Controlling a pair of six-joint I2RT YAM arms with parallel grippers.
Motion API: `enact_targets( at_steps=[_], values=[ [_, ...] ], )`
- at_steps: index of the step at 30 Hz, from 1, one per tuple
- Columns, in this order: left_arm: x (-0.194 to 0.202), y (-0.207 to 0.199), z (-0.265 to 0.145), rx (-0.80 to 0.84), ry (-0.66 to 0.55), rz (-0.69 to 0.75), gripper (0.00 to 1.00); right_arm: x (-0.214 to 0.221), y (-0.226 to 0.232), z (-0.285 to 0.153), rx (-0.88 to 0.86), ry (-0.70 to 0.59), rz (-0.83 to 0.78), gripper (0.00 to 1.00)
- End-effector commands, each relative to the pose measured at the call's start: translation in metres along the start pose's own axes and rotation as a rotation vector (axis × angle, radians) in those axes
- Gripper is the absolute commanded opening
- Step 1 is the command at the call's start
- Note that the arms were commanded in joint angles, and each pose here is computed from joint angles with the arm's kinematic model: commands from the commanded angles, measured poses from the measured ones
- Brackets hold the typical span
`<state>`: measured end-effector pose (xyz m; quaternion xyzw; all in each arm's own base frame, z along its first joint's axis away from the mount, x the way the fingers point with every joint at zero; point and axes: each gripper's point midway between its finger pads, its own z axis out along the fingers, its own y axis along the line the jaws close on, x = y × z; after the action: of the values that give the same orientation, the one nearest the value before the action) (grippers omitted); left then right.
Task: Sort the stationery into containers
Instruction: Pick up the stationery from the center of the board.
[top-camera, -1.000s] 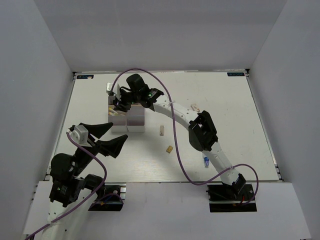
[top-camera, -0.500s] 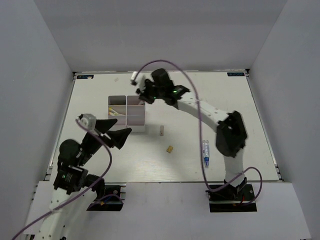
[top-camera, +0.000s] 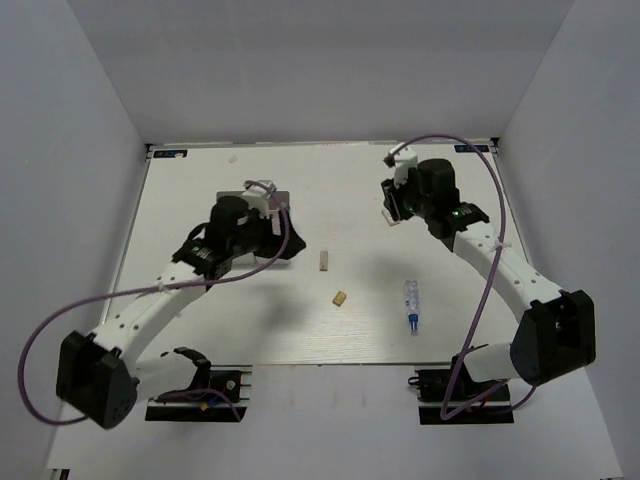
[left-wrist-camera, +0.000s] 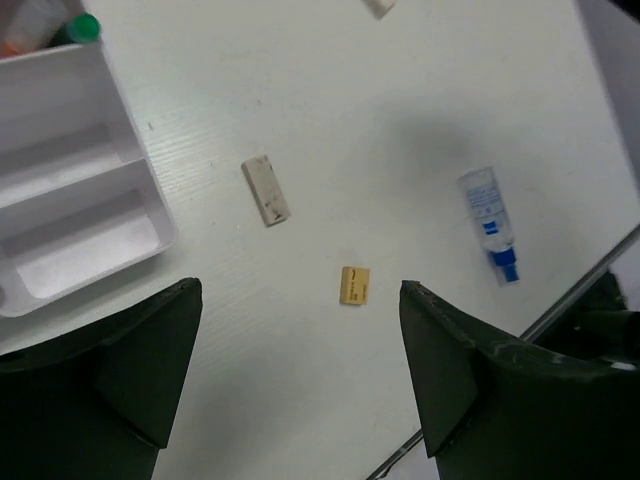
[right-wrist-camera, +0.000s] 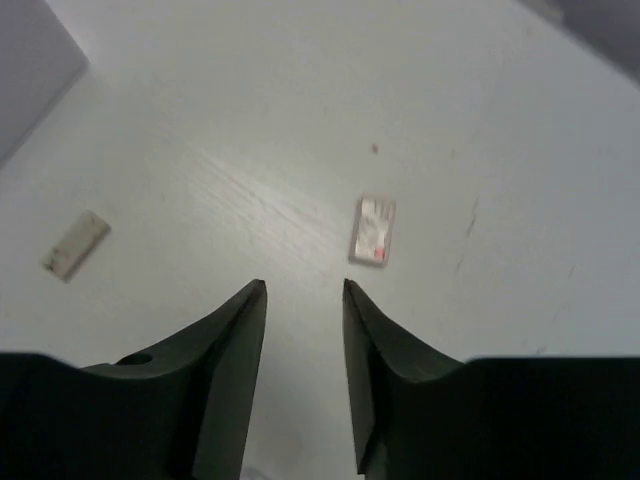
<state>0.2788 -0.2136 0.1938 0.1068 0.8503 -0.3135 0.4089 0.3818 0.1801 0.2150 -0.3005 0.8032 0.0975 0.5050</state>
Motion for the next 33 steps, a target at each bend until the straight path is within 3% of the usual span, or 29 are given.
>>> enact_targets(
  at_steps=[1,2,3,8,9,12,16,18,19,23,33],
  values=[
    [0.014,-0.008,0.023,-0.098,0.092,0.050,0.89,0.020,0.002,-0.022,-0.023,0.029,0.101,0.39],
    [0.011,-0.017,0.029,-0.104,0.106,0.069,0.89,0.026,-0.004,-0.027,-0.016,0.053,0.121,0.30],
    [0.016,-0.021,0.037,-0.120,0.128,0.088,0.89,0.023,-0.003,-0.031,-0.024,0.047,0.130,0.00],
    [0.051,-0.020,0.091,-0.266,0.254,0.172,0.82,0.037,-0.008,-0.045,-0.041,0.047,0.196,0.00],
    [0.055,-0.018,0.098,-0.285,0.265,0.183,0.74,0.038,-0.010,-0.045,-0.034,0.049,0.206,0.00],
    [0.065,-0.006,0.119,-0.383,0.302,0.215,0.63,0.040,-0.019,-0.047,-0.021,0.045,0.231,0.04],
    [0.065,0.006,0.134,-0.483,0.288,0.214,0.55,0.038,-0.016,-0.051,-0.050,0.030,0.242,0.06],
    [0.062,0.008,0.139,-0.510,0.271,0.199,0.55,0.034,-0.016,-0.055,-0.055,0.006,0.243,0.07],
    [0.062,0.007,0.140,-0.518,0.278,0.190,0.62,0.036,-0.016,-0.055,-0.057,0.006,0.246,0.07],
    [0.063,0.008,0.158,-0.537,0.286,0.180,0.69,0.032,-0.017,-0.060,-0.063,-0.025,0.242,0.07],
    [0.093,0.027,0.167,-0.598,0.381,0.151,0.66,0.030,-0.015,-0.067,-0.086,-0.050,0.254,0.07]
  ],
)
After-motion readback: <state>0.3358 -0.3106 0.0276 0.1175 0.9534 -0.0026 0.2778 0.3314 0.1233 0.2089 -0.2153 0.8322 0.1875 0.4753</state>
